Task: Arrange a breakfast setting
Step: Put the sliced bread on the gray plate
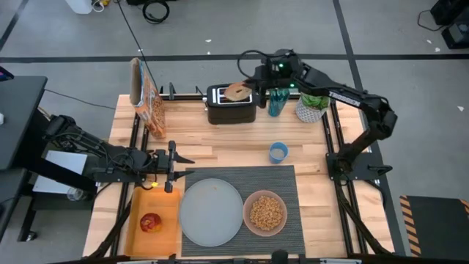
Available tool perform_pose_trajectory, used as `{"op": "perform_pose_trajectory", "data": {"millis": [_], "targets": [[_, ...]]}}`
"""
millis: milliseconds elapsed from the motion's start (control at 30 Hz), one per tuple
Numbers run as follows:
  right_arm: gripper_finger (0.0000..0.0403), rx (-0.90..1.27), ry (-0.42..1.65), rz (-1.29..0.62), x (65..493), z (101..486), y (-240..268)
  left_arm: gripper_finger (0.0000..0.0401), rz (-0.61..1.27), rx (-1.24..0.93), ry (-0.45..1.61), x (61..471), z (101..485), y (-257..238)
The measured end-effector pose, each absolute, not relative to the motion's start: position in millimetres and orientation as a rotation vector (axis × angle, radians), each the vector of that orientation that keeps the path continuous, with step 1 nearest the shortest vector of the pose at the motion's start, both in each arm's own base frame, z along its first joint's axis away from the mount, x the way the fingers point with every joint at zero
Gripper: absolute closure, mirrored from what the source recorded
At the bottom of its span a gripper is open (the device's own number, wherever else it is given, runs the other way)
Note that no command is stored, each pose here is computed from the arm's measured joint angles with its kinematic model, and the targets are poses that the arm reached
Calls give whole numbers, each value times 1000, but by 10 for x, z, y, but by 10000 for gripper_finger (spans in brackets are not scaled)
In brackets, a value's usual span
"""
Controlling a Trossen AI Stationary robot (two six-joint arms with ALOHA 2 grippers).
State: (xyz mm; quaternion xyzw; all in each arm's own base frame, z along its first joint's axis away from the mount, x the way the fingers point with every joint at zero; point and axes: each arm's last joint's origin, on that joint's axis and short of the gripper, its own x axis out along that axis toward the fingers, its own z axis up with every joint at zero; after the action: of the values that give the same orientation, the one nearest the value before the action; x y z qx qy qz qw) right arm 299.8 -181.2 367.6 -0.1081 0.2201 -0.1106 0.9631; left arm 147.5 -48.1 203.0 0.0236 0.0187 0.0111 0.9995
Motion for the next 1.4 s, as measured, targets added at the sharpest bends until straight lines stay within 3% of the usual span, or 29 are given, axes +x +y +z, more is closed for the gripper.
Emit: {"op": "perform_pose_trajectory", "data": {"millis": [267, 600, 933, 1100, 1400], "targets": [[351, -16, 413, 153, 3057, 3689, -1415, 244, 23, 27, -6, 1469, 2083, -479], [351, 141, 636, 437, 3681, 2813, -653, 244, 24, 37, -1, 1481, 2134, -484], [351, 237, 690, 566, 4049, 2300, 1, 244, 22, 4, 6, 1481, 2128, -486], [351, 276, 693, 588, 4186, 2086, 180, 244, 7, -5, 107, 1482, 2103, -515], [351, 346, 764, 594, 4311, 1688, 381, 247, -38, 2, 276, 1460, 2424, -609]]}}
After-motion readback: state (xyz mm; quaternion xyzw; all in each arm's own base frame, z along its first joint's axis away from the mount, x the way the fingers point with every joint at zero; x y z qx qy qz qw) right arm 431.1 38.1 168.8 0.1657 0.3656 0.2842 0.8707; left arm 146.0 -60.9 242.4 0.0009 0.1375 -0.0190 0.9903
